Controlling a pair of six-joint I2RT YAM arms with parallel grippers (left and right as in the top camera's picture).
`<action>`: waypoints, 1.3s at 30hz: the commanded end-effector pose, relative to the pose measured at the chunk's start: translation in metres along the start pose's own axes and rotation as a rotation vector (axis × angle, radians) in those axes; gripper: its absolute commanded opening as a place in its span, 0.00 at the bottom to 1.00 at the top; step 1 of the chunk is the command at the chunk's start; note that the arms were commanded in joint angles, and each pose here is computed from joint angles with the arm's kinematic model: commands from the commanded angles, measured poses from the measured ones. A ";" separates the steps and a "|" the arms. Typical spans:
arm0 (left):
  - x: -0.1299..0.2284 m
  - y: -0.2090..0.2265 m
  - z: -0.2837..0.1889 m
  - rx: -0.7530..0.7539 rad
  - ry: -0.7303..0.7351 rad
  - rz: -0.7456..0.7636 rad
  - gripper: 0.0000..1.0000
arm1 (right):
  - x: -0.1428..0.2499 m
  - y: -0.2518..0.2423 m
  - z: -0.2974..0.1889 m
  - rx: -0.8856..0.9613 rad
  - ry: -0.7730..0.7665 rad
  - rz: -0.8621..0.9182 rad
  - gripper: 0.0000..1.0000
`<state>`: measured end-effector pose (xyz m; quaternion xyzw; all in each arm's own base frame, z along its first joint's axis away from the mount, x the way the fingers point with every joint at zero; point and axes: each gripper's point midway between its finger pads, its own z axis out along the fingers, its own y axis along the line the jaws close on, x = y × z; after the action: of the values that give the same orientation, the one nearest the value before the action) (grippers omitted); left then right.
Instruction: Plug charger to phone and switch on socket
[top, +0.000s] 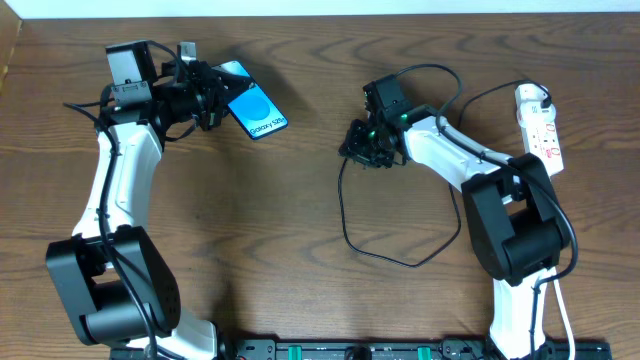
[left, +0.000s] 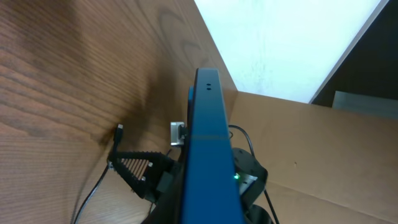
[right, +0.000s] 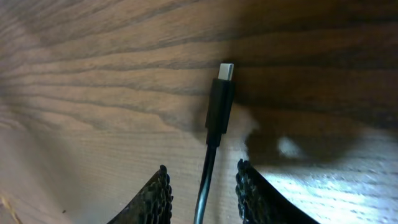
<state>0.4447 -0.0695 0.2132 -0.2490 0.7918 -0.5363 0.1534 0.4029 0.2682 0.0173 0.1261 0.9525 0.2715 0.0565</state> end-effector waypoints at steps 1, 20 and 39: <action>0.002 -0.018 -0.004 0.043 0.019 0.029 0.07 | 0.001 0.006 0.012 -0.020 0.015 0.048 0.31; 0.002 -0.018 -0.004 0.046 0.022 0.029 0.07 | 0.001 0.067 0.003 -0.358 0.067 -0.217 0.01; 0.007 -0.093 -0.038 0.362 0.124 0.355 0.08 | 0.065 0.170 -0.155 -0.807 0.097 -0.692 0.01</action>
<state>0.4489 -0.0692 0.2980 -0.0636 0.7290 -0.6344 0.2491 0.3710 0.3400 0.2082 -0.1798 0.7929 0.5665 0.1342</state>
